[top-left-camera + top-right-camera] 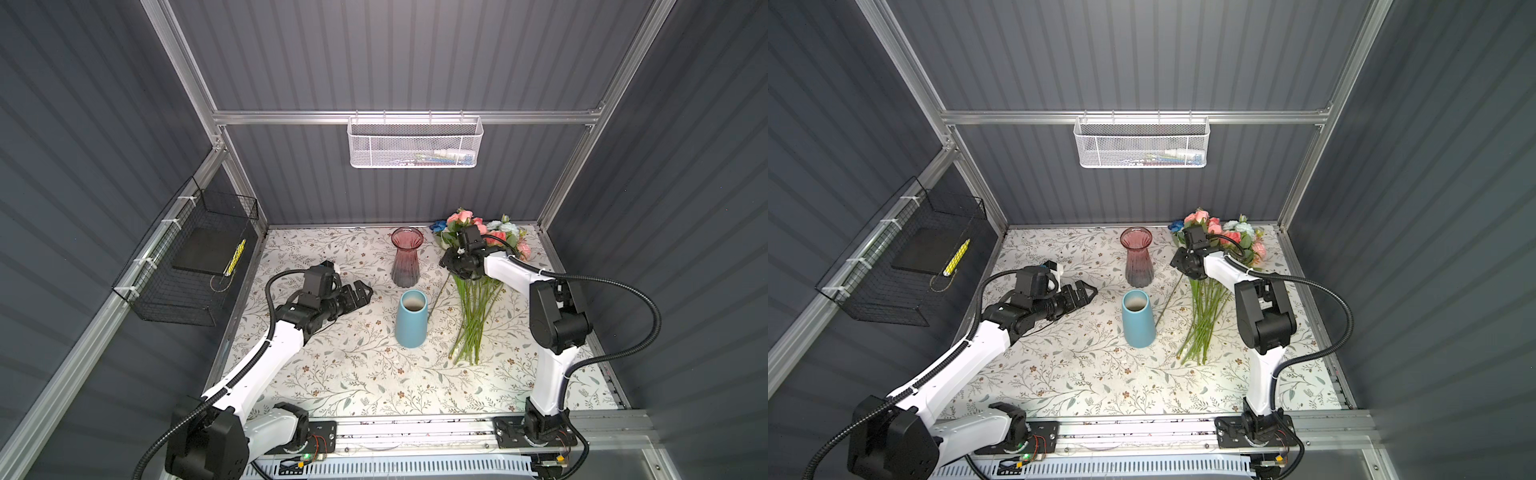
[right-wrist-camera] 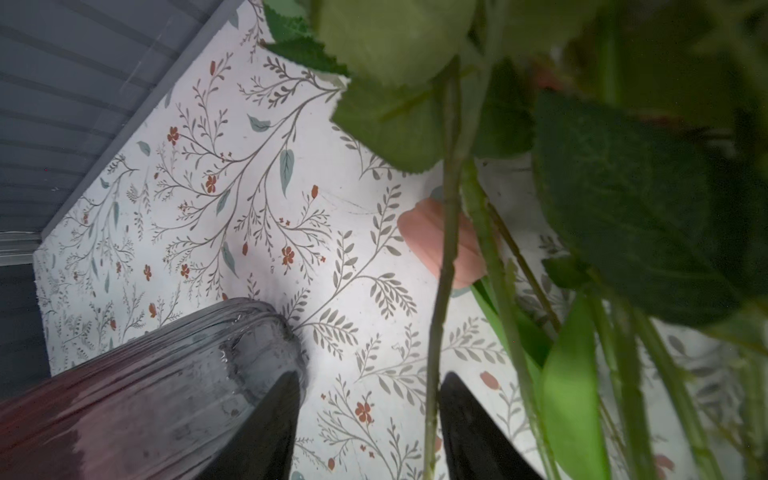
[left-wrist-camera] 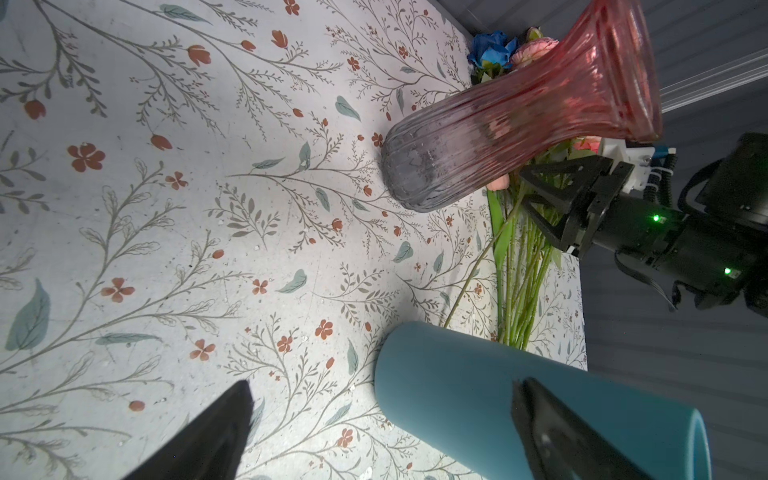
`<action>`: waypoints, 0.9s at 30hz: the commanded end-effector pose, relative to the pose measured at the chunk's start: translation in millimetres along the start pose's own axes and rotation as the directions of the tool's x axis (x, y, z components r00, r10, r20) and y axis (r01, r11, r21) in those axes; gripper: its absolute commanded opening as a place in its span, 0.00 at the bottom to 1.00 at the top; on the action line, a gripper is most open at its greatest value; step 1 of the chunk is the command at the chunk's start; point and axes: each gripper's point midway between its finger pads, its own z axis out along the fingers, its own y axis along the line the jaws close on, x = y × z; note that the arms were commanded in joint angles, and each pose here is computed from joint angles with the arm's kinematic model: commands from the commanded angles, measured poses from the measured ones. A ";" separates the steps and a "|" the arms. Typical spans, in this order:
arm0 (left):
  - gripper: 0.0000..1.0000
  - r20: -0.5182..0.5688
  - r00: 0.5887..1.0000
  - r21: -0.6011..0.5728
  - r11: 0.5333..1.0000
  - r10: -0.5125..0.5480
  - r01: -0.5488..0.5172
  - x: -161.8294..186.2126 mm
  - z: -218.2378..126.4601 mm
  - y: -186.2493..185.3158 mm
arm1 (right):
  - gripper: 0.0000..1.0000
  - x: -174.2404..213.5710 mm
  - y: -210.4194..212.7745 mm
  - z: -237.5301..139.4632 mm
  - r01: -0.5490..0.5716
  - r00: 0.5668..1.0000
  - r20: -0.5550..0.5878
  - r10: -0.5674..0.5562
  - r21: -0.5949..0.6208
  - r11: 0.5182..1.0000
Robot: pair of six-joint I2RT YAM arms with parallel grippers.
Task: Arrange the flowers into the vase
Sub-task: 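Grasp one pink rose stem from the bunch with the right gripper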
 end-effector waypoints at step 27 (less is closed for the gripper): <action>1.00 0.074 0.997 0.015 1.000 0.017 -0.018 -8.4 -18.8 -3.4 | 0.00 -24.8 -1.4 -150.7 0.254 0.903 0.356 -0.240 0.006 0.967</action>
